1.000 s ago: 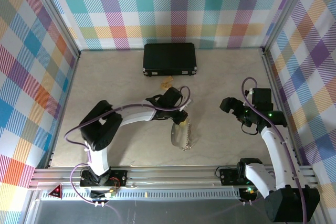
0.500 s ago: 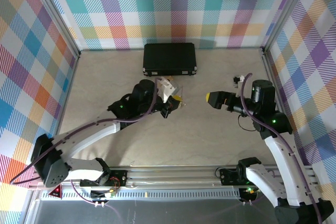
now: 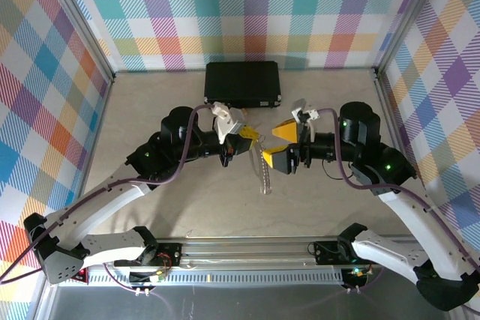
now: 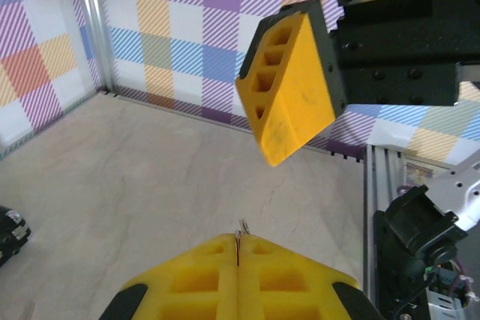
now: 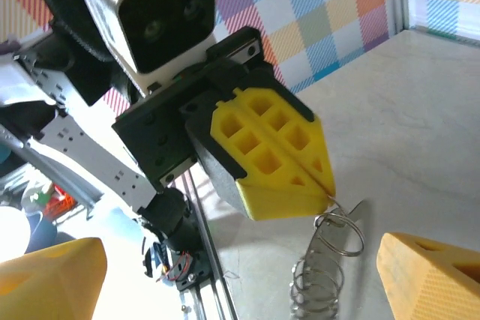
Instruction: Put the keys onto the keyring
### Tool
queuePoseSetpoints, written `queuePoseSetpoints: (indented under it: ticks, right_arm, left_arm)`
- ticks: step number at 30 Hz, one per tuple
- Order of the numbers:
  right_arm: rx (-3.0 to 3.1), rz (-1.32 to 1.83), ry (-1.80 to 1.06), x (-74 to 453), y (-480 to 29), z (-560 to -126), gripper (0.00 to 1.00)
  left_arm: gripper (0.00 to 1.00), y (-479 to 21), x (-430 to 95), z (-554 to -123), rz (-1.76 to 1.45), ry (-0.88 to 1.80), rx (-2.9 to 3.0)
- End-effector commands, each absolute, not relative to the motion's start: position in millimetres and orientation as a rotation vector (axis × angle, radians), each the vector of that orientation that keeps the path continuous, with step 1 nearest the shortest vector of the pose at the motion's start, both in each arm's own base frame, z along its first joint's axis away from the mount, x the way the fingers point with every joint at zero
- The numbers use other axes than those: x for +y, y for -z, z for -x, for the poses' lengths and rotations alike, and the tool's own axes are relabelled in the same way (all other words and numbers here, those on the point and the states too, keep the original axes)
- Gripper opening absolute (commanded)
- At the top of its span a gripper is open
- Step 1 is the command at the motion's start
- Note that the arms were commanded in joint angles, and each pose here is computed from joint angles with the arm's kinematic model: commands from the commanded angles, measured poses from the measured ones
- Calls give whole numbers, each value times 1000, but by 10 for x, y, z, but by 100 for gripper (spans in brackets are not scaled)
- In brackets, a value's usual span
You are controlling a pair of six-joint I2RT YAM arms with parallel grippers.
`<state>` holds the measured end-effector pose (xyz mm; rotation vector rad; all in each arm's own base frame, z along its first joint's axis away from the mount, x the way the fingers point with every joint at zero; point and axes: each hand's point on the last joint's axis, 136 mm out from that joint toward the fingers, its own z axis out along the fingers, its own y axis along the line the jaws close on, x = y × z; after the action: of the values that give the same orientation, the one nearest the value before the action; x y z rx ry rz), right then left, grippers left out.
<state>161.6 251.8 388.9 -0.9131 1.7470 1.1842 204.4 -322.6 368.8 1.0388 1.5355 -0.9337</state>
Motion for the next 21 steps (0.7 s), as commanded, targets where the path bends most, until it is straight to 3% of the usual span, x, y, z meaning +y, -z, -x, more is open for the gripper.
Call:
queuePoseSetpoints:
  ticks: [1, 8, 12, 16, 21]
  right_arm:
    - [1656, 988, -1166, 2499, -4031, -1480, 96]
    - [1662, 1049, -1178, 2554, -3953, -1431, 96]
    - [1637, 1091, -1205, 2614, -3967, -1379, 90]
    - [1613, 1116, -1204, 2617, -3980, -1334, 73]
    - [1606, 1145, -1234, 2658, -3972, -1265, 69]
  left_arm:
    - [0, -4032, -3209, -1847, -1069, 998, 1410]
    - [0, -4157, -3174, -1727, -1077, 1046, 1366]
    - [0, -4241, -3146, -1684, -1070, 1060, 1343]
    - [0, -4276, -3133, -1661, -1066, 1070, 1334]
    - [0, -4321, -3115, -1642, -1054, 1078, 1318]
